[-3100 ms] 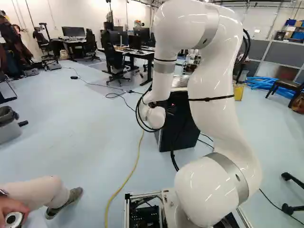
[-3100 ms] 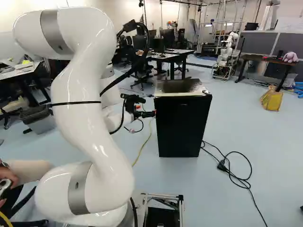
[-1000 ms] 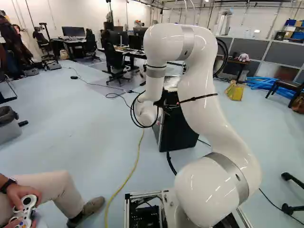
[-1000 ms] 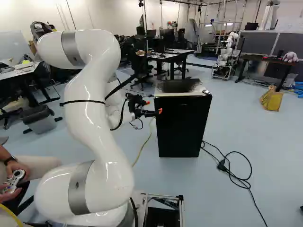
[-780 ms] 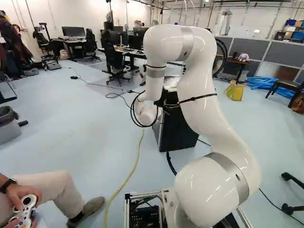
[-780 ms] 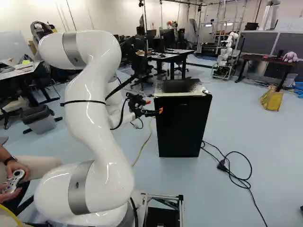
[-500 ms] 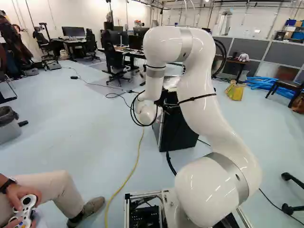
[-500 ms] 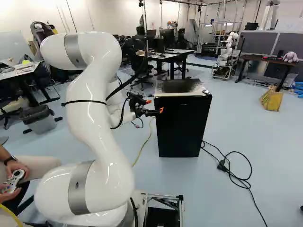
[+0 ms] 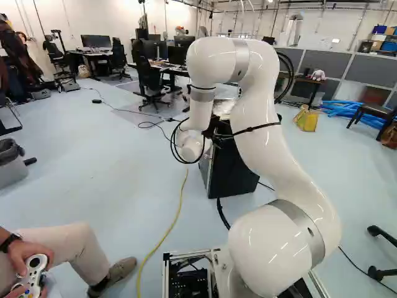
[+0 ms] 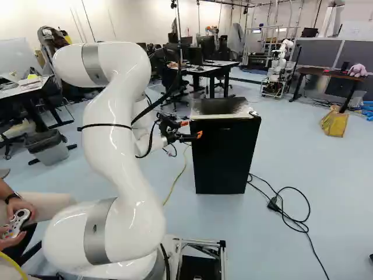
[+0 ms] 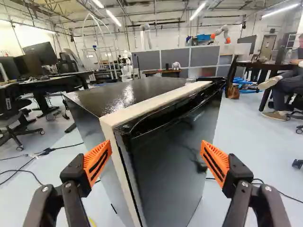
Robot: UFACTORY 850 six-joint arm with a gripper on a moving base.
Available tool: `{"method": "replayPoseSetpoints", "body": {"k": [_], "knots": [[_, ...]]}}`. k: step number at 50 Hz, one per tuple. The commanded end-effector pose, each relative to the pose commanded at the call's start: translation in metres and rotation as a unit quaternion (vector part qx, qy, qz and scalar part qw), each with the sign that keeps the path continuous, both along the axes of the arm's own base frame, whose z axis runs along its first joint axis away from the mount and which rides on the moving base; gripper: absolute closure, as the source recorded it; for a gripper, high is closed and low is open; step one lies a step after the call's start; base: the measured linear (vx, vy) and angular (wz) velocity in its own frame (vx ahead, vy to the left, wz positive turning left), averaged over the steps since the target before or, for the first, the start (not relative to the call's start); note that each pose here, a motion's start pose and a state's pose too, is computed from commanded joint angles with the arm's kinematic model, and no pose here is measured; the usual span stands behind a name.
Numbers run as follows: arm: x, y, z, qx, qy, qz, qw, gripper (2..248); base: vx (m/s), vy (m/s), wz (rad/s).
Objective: Grab a drink from the fridge
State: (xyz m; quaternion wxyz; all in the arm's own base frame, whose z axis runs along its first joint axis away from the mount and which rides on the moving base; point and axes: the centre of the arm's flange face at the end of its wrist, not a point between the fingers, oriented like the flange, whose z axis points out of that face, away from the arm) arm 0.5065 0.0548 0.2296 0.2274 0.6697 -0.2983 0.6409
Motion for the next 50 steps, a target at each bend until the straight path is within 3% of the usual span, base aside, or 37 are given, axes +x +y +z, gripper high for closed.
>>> {"method": "replayPoseSetpoints", "body": {"k": [50], "knots": [[0.011,-0.001,0.001,-0.006,-0.017,-0.016,0.9997,3,0.000,0.000,0.000]]}}
